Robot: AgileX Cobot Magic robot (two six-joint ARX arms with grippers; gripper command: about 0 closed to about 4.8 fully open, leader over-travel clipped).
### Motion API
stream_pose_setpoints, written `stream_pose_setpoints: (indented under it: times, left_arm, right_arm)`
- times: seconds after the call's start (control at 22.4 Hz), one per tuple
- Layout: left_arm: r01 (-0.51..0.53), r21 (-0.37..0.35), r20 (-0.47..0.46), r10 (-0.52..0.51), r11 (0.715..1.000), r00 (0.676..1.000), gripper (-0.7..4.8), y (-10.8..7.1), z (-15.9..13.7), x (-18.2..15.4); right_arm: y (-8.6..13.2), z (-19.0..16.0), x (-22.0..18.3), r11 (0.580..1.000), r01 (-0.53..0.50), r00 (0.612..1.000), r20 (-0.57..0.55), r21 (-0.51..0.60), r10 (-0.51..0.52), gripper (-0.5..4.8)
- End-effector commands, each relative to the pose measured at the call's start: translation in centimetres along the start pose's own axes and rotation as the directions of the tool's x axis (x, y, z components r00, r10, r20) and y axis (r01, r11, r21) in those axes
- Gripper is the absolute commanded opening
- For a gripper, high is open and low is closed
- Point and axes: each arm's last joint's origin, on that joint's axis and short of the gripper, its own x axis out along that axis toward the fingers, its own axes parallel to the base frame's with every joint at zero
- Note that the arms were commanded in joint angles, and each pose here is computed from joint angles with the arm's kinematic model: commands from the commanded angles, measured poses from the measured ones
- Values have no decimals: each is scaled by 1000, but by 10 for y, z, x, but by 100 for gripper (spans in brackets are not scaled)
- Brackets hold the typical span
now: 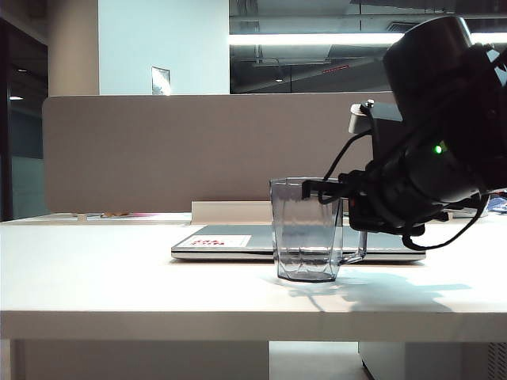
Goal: Pick up the water cup and place it on the side of the laptop close to you.
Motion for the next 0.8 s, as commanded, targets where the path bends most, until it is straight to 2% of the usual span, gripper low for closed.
stream_pose_setpoints:
  times: [0.04, 0.09, 0.18, 0.58, 0.71, 0.8]
  left_arm:
    - [6, -3, -3, -6, 1000, 1000, -3, 0, 0, 0]
    - [6, -3, -3, -6, 1000, 1000, -3, 0, 0, 0]
    - [7, -3, -3, -7, 1000, 1000, -3, 0, 0, 0]
    - [7, -3, -3, -7, 1000, 1000, -3, 0, 0, 0]
    - [7, -3, -3, -7, 1000, 1000, -3, 0, 0, 0]
    - [7, -3, -3, -7, 1000, 1000, -3, 0, 0, 0]
  right_arm:
    - [1, 0, 1, 1000, 0, 1000, 5, 5, 0, 0]
    - [1, 0, 1, 1000, -1, 1000, 5, 5, 1, 2]
    - [2, 0, 1, 1000, -3, 1000, 6, 4, 3, 45]
    - [3, 0, 0, 1000, -22, 1000, 2, 2, 22, 46]
    - [9, -2, -3, 999, -32, 999, 1, -41, 32, 46]
    - [11, -2, -4, 999, -24, 1000, 5, -45, 24, 64]
